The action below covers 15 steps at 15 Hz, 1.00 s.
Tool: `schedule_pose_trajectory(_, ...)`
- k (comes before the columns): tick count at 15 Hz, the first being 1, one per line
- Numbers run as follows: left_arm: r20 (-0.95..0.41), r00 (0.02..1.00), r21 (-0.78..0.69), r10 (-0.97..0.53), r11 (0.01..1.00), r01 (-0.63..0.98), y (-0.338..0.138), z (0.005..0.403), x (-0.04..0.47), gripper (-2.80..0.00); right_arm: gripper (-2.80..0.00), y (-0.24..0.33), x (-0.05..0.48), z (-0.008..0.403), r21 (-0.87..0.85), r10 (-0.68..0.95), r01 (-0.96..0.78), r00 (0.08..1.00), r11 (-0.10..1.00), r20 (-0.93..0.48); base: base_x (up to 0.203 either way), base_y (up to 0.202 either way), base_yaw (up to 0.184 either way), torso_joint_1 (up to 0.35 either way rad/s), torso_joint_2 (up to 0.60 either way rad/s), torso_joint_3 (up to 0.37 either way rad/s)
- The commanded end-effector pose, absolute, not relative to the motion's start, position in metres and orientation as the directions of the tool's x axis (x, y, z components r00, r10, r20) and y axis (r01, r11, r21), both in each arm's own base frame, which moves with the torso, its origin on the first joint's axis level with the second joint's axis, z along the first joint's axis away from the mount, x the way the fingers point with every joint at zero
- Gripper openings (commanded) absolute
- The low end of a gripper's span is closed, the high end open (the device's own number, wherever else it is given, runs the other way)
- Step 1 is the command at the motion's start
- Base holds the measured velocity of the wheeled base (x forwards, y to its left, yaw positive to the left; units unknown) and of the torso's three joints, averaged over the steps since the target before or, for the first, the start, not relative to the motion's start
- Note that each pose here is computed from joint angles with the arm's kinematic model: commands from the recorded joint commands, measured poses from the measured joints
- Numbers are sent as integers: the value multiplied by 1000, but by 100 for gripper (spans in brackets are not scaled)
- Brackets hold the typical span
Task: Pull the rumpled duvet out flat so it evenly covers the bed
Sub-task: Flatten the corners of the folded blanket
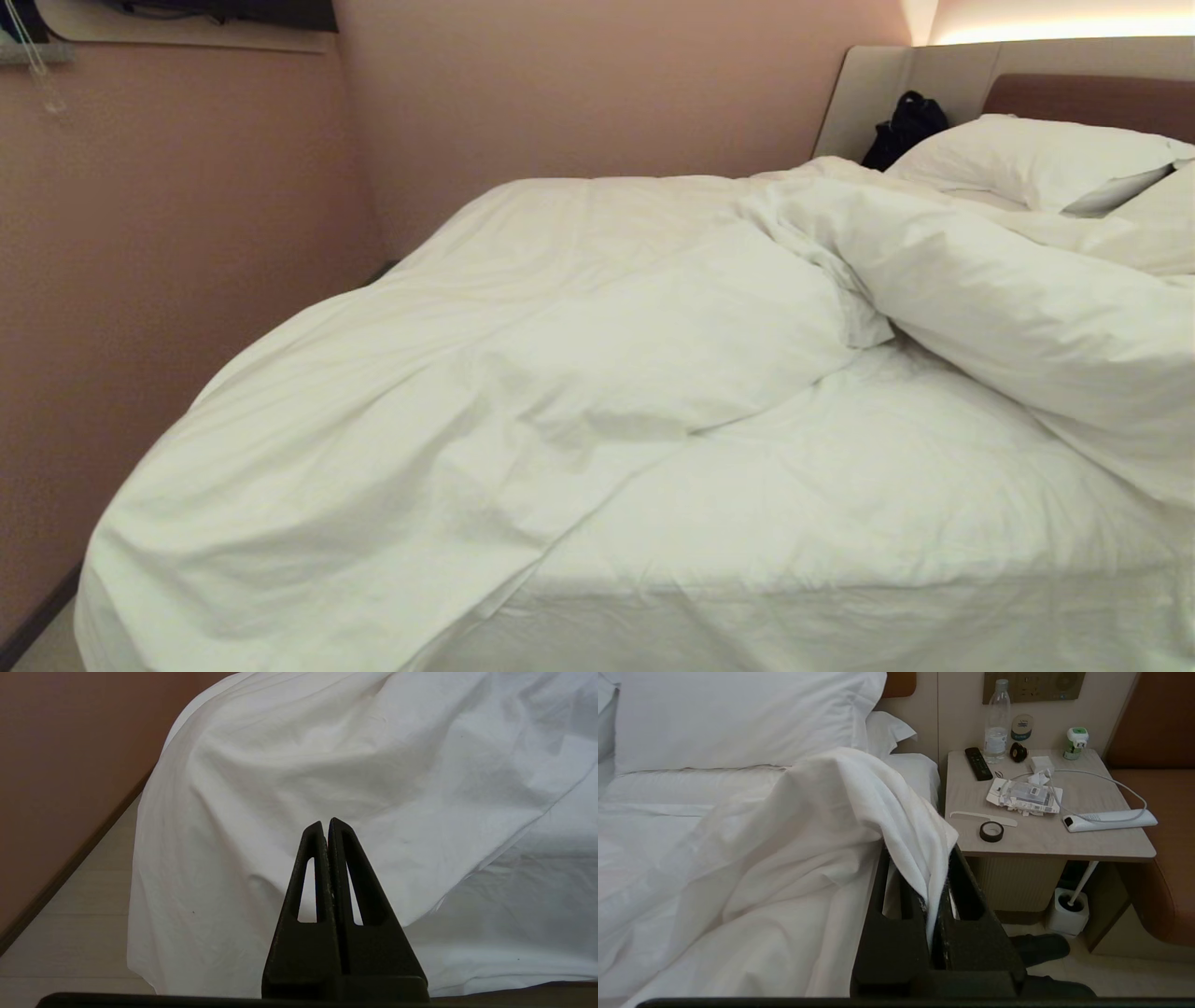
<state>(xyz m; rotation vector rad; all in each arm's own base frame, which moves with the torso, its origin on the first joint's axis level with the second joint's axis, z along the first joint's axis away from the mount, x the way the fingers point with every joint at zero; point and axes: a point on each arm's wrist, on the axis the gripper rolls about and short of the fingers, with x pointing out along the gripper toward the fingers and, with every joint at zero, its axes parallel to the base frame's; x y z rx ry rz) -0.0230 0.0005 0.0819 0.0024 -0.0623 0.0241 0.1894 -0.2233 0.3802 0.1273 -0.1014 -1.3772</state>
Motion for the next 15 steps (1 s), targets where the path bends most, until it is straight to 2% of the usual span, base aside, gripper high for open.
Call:
schedule_pose_trajectory(1,63,998,2,25,1000,-25,1,82,-23,-280,-280,-236,199,371,138,-983,975,181,175,-27,0,0,0,0,0,0)
schedule_pose_trajectory(8,63,998,2,25,1000,-25,1,82,-23,-280,-280,-286,243,335,99,-981,983,167,158,-96,0,0,0,0,0,0)
schedule_pose_trajectory(15,63,998,2,25,1000,-25,1,82,-23,-280,-280,-298,256,325,105,-979,982,171,159,-109,0,0,0,0,0,0)
